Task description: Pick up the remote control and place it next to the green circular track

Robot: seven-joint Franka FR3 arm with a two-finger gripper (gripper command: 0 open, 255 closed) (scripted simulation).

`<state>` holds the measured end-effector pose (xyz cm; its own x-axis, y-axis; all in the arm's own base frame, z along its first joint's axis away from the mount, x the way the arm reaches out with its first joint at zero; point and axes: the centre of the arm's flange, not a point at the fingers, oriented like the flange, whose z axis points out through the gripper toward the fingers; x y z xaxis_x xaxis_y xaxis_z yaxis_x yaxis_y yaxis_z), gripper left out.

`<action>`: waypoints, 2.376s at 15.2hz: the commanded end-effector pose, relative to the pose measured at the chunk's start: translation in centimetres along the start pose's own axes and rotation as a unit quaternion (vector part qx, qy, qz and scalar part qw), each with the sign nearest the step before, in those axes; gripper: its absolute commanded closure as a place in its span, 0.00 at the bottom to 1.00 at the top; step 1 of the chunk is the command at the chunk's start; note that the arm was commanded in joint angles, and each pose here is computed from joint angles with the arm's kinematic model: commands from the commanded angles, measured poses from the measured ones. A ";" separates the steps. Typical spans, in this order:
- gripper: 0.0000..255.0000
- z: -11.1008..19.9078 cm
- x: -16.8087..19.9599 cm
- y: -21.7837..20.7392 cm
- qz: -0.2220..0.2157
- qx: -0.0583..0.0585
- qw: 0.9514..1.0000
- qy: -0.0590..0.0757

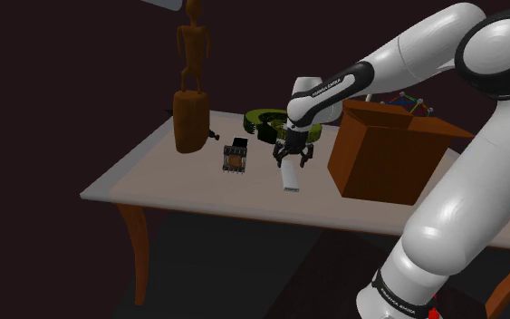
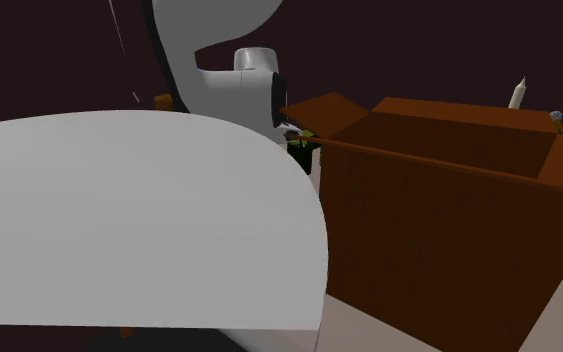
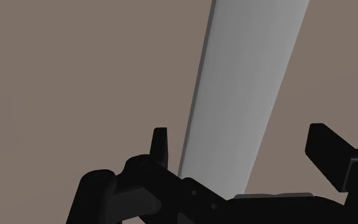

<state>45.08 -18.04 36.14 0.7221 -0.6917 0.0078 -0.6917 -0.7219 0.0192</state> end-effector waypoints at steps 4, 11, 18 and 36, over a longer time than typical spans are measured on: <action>0.00 2.8 0.2 0.0 0.002 0.001 1.000 0.001; 0.00 3.1 0.2 0.0 0.002 0.001 1.000 0.001; 1.00 3.1 0.2 0.0 0.002 0.000 1.000 0.001; 1.00 -3.8 0.2 0.1 0.002 0.001 1.000 0.001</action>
<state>45.26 -18.16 39.35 0.7199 -0.6941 0.0091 -0.6941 -0.7197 0.0182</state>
